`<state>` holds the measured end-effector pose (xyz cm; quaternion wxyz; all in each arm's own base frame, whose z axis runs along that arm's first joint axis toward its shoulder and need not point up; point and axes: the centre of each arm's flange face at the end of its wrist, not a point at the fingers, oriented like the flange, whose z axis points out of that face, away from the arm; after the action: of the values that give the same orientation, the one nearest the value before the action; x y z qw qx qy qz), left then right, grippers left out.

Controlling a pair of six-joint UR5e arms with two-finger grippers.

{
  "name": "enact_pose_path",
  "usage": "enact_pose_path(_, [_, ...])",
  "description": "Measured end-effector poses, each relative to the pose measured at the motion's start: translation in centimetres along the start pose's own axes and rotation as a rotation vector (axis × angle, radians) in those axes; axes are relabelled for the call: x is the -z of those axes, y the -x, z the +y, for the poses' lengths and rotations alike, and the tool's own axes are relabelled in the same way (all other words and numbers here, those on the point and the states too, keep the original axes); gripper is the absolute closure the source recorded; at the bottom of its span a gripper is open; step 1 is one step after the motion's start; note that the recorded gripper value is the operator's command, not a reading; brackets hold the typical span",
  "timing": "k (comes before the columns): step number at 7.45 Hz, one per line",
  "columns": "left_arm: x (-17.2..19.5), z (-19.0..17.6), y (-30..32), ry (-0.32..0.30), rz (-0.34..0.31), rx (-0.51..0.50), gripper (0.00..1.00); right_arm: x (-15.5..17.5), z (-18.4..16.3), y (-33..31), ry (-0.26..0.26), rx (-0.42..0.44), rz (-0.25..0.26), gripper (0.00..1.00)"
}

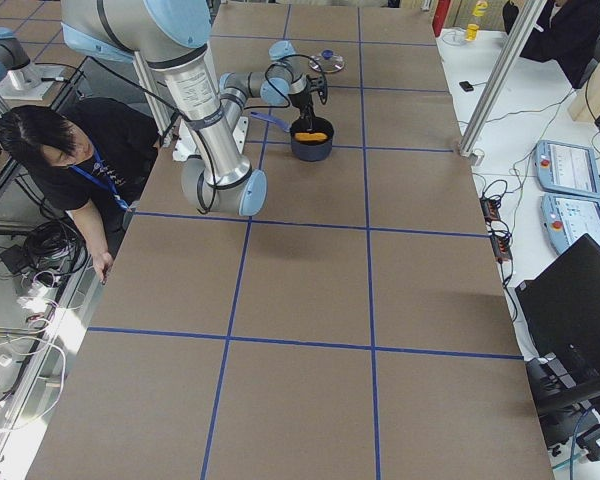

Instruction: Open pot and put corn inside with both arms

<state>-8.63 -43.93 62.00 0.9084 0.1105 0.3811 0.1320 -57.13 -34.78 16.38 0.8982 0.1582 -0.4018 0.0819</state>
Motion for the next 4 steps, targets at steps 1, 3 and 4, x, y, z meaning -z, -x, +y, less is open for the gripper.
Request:
enact_pose_path(1, [0.0, 0.0, 0.0, 0.000, 0.000, 0.000, 0.02, 0.3, -1.1, -0.3, -0.010, 0.007, -0.002, 0.00])
enact_pose_path(3, [0.0, 0.0, 0.0, 0.000, 0.000, 0.000, 0.02, 1.4, -6.9, -2.8, -0.001, 0.052, -0.006, 0.00])
enact_pose_path(4, [0.1, -0.1, 0.0, 0.000, -0.003, 0.003, 0.02, 2.1, -11.7, -5.9, 0.026, 0.090, -0.005, 0.00])
